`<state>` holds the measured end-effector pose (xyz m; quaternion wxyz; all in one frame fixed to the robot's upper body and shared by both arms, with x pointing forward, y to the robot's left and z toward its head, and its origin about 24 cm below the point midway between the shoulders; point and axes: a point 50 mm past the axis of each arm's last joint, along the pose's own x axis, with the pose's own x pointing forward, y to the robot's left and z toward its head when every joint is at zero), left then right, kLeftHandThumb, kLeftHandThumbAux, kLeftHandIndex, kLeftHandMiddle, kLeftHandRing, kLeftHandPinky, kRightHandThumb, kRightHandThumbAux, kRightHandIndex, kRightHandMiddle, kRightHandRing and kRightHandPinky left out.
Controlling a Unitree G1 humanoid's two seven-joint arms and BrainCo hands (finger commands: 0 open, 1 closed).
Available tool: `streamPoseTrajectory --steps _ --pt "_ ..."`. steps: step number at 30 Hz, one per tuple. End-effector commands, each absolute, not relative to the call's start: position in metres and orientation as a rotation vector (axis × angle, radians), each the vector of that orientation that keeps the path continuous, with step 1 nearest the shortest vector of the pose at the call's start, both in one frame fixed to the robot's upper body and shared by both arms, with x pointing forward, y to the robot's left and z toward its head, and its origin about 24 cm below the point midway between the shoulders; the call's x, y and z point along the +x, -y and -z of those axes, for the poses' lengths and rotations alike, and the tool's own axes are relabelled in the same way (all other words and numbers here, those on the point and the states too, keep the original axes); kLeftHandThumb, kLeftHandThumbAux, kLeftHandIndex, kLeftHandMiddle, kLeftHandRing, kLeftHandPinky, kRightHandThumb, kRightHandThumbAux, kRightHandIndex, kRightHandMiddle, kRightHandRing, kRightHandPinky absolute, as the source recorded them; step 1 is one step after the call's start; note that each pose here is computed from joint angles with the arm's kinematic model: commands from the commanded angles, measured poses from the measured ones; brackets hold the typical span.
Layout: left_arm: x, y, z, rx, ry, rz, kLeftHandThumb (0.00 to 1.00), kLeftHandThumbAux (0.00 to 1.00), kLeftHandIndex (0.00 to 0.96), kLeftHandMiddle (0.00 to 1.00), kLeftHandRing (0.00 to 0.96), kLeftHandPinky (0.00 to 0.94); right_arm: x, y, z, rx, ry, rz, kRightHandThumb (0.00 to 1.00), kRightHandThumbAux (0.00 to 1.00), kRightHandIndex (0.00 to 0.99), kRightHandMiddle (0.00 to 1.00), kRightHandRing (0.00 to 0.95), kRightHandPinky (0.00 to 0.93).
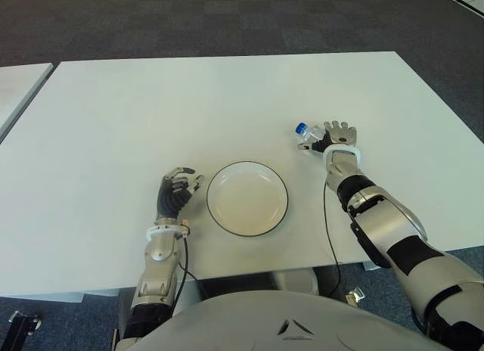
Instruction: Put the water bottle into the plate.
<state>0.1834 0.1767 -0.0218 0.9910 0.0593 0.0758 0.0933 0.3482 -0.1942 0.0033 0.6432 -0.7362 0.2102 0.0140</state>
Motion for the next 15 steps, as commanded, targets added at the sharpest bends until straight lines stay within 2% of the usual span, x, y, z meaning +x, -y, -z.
streamPoseTrajectory --steps 1,3,7,8,9,10,15 --pt "0.1823 -0.1794 0.0264 0.12 -0.178 -0.188 0.701 0.724 0.437 0.867 0.877 0.871 0.2666 0.2003 0.0851 -1.622 -0.839 -0.341 0.685 0.336 0.0 0.0 0.0 0.0" --pt "0.1824 -0.1794 0.0263 0.114 -0.182 -0.186 0.701 0.723 0.437 0.868 0.879 0.873 0.2662 0.2011 0.0853 -1.623 -0.846 -0.345 0.685 0.346 0.0 0.0 0.0 0.01" --pt "0.1824 -0.1795 0.0257 0.118 -0.173 -0.182 0.701 0.724 0.437 0.87 0.879 0.87 0.2662 0.2008 0.0852 -1.625 -0.856 -0.347 0.666 0.391 0.0 0.0 0.0 0.098" --pt "0.1824 -0.1795 0.0255 0.121 -0.169 -0.18 0.701 0.724 0.437 0.87 0.88 0.871 0.2666 0.2005 0.0849 -1.626 -0.858 -0.347 0.66 0.403 0.063 0.015 0.02 0.134" --pt "0.1824 -0.1795 0.0253 0.122 -0.165 -0.178 0.7 0.724 0.437 0.871 0.88 0.872 0.2674 0.2002 0.0843 -1.626 -0.859 -0.345 0.658 0.407 0.086 0.021 0.028 0.148" --pt "0.1824 -0.1795 0.0252 0.123 -0.162 -0.177 0.7 0.724 0.437 0.871 0.88 0.873 0.268 0.2 0.0839 -1.627 -0.86 -0.345 0.653 0.416 0.158 0.038 0.046 0.173" --pt "0.1826 -0.1798 0.025 0.124 -0.16 -0.173 0.7 0.724 0.437 0.872 0.882 0.874 0.2709 0.1989 0.0817 -1.623 -0.869 -0.349 0.639 0.451 0.341 0.126 0.129 0.253"
